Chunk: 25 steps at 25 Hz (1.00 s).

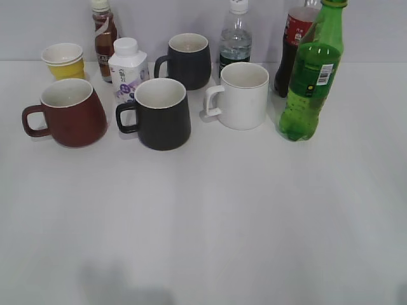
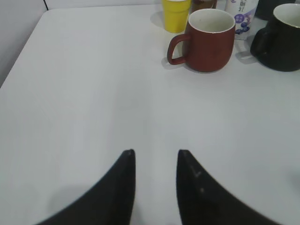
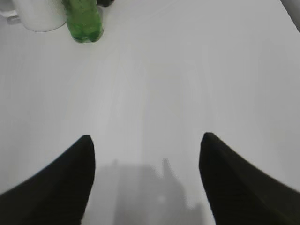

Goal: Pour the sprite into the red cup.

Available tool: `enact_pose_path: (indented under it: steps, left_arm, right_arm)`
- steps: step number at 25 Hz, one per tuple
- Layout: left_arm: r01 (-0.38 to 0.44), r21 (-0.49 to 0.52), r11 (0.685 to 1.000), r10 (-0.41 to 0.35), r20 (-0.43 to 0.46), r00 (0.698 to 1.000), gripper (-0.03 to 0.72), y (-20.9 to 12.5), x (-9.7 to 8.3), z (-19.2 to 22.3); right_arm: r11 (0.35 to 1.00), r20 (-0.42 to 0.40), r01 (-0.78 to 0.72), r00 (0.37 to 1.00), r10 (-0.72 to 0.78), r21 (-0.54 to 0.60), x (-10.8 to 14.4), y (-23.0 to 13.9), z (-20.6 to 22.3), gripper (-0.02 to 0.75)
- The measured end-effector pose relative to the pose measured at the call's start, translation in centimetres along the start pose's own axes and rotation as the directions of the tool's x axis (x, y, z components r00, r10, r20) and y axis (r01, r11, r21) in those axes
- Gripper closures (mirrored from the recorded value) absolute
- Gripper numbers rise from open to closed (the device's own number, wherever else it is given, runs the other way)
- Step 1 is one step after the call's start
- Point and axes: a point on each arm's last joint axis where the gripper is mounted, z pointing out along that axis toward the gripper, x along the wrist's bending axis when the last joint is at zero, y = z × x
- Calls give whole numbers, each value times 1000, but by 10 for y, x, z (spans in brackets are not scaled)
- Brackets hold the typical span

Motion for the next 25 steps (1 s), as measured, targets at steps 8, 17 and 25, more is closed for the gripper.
enact_pose_path:
  steps: [8,17,25]
  left_arm:
    - [0,0,1000,0,0,1000,449,0,0,0]
    - [2,0,1000,-2,4,1000,449,0,0,0]
    - [43,-199,979,-27,81,996,449,39,-5,14]
  right_arm:
    - [1000,0,0,1000,0,-1,0,0,0,219]
    - [1000,-1,0,1000,0,-1,0,0,0,219]
    - [954,-80,-97,994,77,-282,4,43,4,239]
